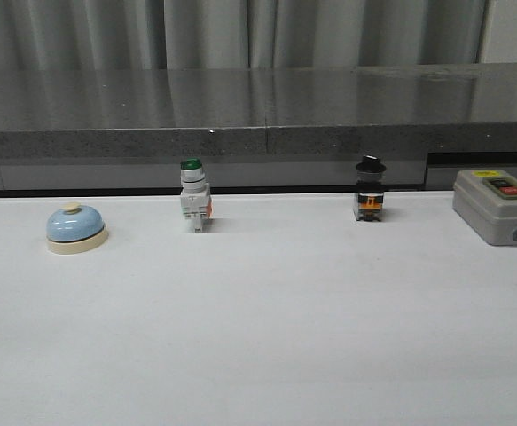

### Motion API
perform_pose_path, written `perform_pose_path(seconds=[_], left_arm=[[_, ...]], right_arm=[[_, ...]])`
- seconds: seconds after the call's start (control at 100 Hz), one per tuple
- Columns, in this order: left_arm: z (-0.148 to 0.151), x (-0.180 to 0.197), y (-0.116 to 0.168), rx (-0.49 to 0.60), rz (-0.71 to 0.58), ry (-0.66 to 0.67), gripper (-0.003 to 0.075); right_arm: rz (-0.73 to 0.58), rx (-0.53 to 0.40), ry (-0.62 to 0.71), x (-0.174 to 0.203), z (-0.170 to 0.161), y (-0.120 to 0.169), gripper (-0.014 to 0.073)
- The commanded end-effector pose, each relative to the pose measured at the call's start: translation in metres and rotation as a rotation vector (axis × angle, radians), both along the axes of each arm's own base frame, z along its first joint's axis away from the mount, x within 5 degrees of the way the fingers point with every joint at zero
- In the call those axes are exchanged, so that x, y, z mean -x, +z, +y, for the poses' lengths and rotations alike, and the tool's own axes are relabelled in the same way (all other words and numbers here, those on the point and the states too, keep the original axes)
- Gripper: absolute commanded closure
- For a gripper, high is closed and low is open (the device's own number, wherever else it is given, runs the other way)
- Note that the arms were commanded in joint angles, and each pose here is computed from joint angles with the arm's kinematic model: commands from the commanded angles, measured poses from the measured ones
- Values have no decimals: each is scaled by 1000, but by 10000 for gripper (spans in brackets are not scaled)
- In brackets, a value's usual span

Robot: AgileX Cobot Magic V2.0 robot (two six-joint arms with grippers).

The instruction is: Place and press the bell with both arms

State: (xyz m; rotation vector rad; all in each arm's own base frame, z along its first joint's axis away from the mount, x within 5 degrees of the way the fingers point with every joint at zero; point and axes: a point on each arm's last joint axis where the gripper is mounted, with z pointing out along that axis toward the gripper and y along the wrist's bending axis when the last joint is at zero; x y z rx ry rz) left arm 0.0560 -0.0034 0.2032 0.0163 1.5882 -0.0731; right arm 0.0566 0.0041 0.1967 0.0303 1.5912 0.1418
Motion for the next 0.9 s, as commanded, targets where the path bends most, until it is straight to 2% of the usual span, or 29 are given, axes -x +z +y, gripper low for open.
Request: perform_pose_path(seconds=[0.0,0.46,0.68,0.79,0.89], left_arm=[[1,0,-5,23,-70,7,741],[1,1,2,28,-98,8,741],[0,9,54,76,-164,-4,741],[-1,7,87,72,-119,-12,741],[-2,0,111,66,-27,-20,741]], right_arm=[[-114,-1,-9,2,-1,13,655],[-114,-1,-9,2,-1,13,655],[-114,-1,-9,2,-1,13,655],[-114,-1,-9,2,-1,13,655],[-114,-1,-9,2,-1,13,655]])
